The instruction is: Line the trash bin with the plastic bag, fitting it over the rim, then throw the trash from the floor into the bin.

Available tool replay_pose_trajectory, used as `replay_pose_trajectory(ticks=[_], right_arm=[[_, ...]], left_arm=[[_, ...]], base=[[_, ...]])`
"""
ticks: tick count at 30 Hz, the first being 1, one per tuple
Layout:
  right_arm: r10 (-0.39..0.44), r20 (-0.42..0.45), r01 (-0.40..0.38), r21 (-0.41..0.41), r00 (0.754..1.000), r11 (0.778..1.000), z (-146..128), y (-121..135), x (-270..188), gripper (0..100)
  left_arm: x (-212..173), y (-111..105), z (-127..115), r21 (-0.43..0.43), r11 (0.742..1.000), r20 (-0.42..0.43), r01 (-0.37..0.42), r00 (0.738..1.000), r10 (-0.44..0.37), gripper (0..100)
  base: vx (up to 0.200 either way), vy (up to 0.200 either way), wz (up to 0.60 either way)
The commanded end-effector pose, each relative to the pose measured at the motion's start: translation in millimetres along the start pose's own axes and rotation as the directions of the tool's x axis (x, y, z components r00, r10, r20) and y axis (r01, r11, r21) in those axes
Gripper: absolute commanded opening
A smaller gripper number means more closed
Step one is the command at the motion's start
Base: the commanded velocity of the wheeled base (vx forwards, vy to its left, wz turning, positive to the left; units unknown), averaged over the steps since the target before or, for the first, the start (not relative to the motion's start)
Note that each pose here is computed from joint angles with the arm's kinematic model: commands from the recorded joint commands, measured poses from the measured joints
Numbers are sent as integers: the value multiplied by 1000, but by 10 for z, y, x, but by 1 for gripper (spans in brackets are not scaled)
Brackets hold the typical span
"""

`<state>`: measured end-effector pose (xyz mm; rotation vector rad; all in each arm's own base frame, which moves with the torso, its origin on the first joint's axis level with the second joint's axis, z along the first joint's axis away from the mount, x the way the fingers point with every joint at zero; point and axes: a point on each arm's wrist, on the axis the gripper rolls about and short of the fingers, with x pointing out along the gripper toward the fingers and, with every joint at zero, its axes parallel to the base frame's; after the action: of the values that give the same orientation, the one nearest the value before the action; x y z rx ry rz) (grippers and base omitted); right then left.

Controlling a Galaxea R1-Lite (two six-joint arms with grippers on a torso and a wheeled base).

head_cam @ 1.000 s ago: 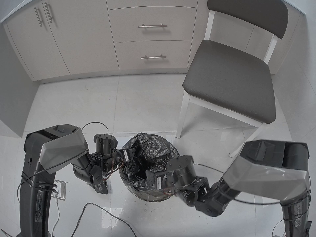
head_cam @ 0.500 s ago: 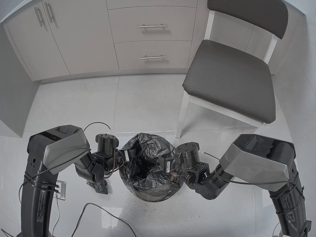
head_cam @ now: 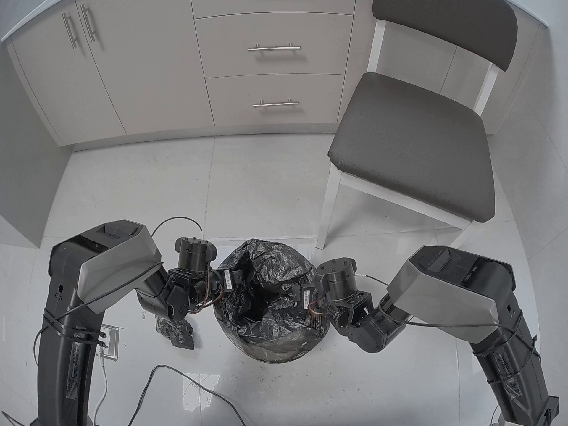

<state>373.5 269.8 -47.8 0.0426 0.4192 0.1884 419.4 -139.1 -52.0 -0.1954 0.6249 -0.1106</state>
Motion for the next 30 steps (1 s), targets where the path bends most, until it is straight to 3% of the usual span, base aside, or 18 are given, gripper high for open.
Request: replay_pose_trajectory(ticks=[1,14,22,30], right_arm=[[-29,15,29,18,999,999,28,-98,151,100],[-106,66,103,49,992,993,189,-197,328,100],[-88,67,86,43,994,995,258,-131,215,100],[5,8,-5,-5,1000,1000,267,148,-325,100]], left_arm=[[-6,-30,31,6,1000,-9,-4,1000,4,100],[-23,-132,36,26,1000,-27,11,1000,-10,100],[-56,-174,64,28,999,-19,20,1000,-20,100],[-88,-202,72,28,999,-19,25,1000,-25,100]], base=[[0,0,0],[0,0,0],[0,0,0],[0,0,0]])
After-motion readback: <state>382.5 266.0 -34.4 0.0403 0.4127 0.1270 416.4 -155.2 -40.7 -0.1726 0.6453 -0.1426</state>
